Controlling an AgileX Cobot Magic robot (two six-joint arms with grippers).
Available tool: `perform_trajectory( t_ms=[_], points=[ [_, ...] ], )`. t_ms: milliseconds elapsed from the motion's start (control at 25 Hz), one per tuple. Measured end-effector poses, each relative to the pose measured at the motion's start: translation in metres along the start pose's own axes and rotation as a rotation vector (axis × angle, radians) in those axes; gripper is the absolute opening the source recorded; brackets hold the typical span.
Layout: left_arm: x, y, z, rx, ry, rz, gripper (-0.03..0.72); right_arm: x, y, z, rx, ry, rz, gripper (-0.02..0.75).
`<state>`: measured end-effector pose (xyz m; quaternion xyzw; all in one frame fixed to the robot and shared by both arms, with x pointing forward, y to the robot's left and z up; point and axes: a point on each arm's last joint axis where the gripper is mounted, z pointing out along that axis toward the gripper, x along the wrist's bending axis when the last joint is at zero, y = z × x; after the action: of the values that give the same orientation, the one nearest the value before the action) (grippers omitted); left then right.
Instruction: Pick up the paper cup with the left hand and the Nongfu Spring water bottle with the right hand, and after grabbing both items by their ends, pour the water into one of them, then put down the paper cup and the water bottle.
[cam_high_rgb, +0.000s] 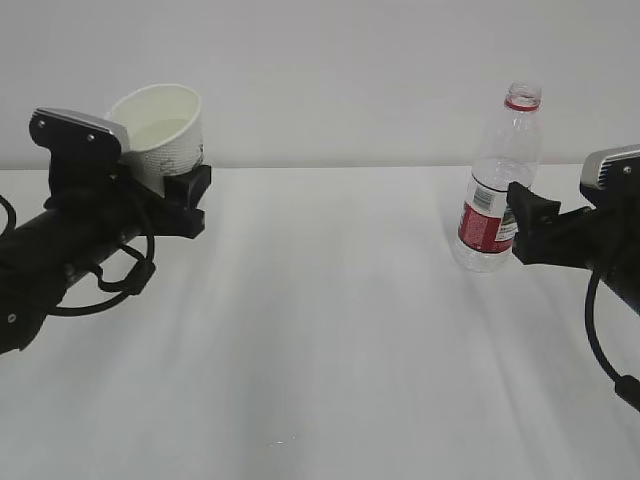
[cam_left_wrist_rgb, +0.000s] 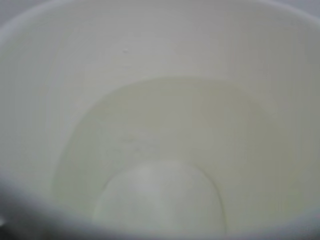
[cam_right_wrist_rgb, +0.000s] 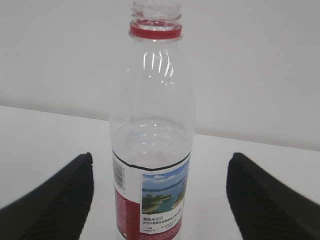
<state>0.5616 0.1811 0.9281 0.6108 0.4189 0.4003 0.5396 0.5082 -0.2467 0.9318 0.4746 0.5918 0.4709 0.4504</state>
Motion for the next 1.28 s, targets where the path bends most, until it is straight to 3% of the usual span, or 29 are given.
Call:
perform_trajectory(
  t_ms=[1280],
  points=[
    [0.096,-0.005,-0.012,0.009,0.325,-0.061,0.498,0.000,0.000,0.000,0.000,0.002,0.001,0.596]
  ],
)
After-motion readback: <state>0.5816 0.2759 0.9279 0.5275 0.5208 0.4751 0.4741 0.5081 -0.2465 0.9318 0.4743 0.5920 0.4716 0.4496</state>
